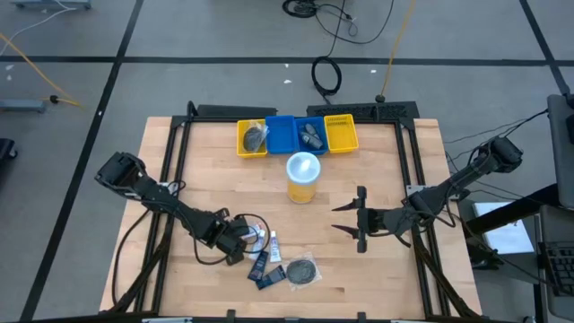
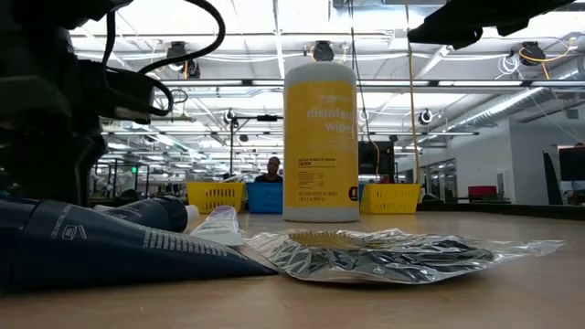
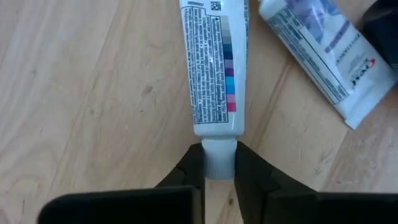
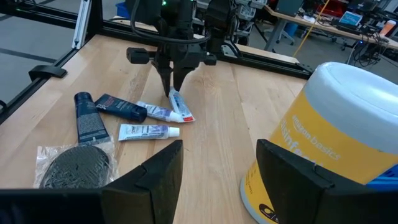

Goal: Pick & Place Travel size toiletries
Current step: Put the toothpaste into the left blue basket

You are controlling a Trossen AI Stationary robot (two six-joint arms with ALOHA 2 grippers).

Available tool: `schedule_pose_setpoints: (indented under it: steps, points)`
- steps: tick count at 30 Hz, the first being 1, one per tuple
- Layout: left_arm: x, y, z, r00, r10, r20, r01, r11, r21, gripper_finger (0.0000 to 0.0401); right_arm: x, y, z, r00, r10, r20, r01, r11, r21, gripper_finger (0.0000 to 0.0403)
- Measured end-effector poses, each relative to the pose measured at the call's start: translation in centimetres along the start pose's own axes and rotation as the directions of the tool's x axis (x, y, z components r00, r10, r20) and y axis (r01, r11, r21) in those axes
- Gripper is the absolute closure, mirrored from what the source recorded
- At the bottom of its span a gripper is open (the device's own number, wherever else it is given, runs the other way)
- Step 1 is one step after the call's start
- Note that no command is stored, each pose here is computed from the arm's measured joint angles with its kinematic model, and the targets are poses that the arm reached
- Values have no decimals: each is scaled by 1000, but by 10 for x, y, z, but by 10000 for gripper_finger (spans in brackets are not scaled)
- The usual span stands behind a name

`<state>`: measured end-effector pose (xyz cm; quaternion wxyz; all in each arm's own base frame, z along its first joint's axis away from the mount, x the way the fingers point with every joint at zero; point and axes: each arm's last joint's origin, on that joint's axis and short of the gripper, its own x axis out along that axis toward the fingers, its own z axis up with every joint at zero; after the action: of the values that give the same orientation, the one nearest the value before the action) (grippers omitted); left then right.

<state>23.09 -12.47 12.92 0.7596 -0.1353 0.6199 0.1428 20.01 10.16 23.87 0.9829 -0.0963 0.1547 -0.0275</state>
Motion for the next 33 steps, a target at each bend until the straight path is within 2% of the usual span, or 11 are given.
schedule_pose_setpoints:
  steps: [8,16,26,33]
  points:
    - [-3,-1,2,1000,14,19,-14,1000,-10,363,0,0,0,1000,0,0,0,1000,-2,206]
    - [-20,3,15,985,170,21,-170,985,-24,363,0,0,0,1000,0,0,0,1000,-3,206]
    - [-26,29,40,947,309,91,-298,948,-116,363,0,0,0,1000,0,0,0,1000,-3,206]
    - [-50,51,55,913,351,209,-318,932,-176,363,0,0,0,1000,-1,0,1,1000,-3,206]
